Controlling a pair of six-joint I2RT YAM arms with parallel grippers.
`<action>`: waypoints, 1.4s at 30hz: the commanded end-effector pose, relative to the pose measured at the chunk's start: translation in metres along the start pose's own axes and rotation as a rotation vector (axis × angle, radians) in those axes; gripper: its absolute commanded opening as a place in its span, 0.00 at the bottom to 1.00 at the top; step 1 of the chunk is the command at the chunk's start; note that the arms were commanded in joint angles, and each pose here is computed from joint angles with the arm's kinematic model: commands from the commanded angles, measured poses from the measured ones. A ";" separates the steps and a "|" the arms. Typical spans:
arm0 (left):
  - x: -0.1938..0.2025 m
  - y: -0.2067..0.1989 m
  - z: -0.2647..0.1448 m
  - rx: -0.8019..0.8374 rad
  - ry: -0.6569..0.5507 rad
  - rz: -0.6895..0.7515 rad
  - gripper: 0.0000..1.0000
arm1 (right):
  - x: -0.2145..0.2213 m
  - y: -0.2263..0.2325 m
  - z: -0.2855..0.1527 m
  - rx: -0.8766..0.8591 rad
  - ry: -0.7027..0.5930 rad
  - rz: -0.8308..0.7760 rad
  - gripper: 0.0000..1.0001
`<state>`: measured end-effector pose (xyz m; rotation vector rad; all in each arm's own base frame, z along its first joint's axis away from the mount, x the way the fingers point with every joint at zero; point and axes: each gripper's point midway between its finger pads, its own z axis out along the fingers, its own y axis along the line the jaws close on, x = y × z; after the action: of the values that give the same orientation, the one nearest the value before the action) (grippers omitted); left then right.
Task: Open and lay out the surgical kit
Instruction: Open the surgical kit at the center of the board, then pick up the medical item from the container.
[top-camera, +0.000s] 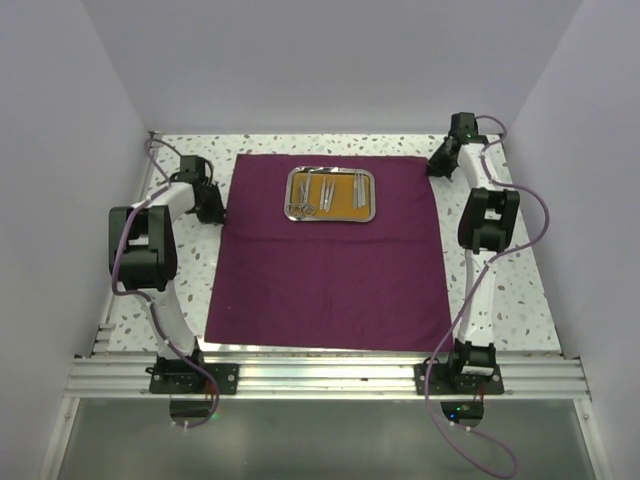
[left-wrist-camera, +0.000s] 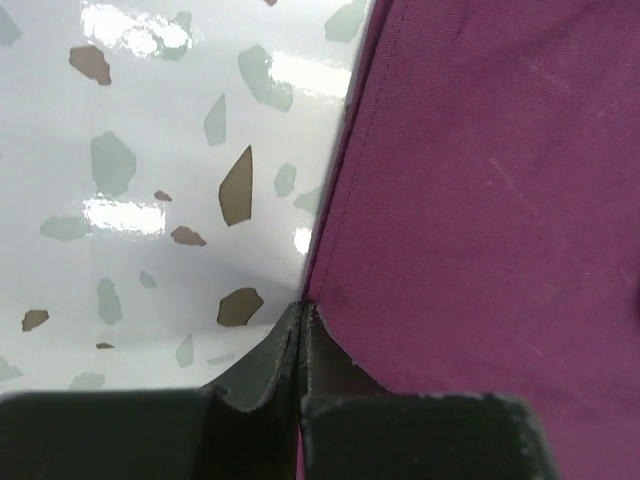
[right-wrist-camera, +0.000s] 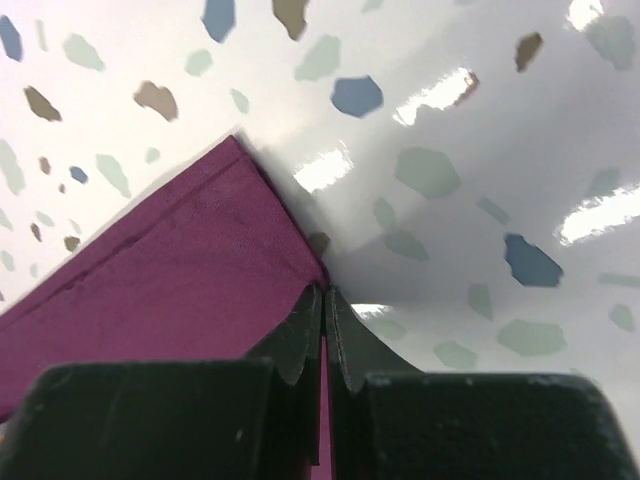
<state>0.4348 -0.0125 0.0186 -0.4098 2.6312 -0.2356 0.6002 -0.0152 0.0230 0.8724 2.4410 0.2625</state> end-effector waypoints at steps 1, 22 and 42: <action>0.017 0.017 -0.006 -0.075 0.043 0.013 0.00 | 0.035 -0.015 0.035 0.055 0.101 0.019 0.00; -0.095 -0.033 -0.069 0.045 -0.217 -0.017 0.66 | -0.007 0.102 -0.140 -0.191 -0.137 -0.162 0.78; 0.001 -0.039 -0.121 0.190 -0.198 -0.025 0.65 | 0.093 0.173 -0.081 -0.148 -0.067 -0.310 0.47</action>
<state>0.3864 -0.0330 0.1127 -0.4070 2.4686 -0.3866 0.5757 0.1916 0.0886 0.3784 2.4858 0.3441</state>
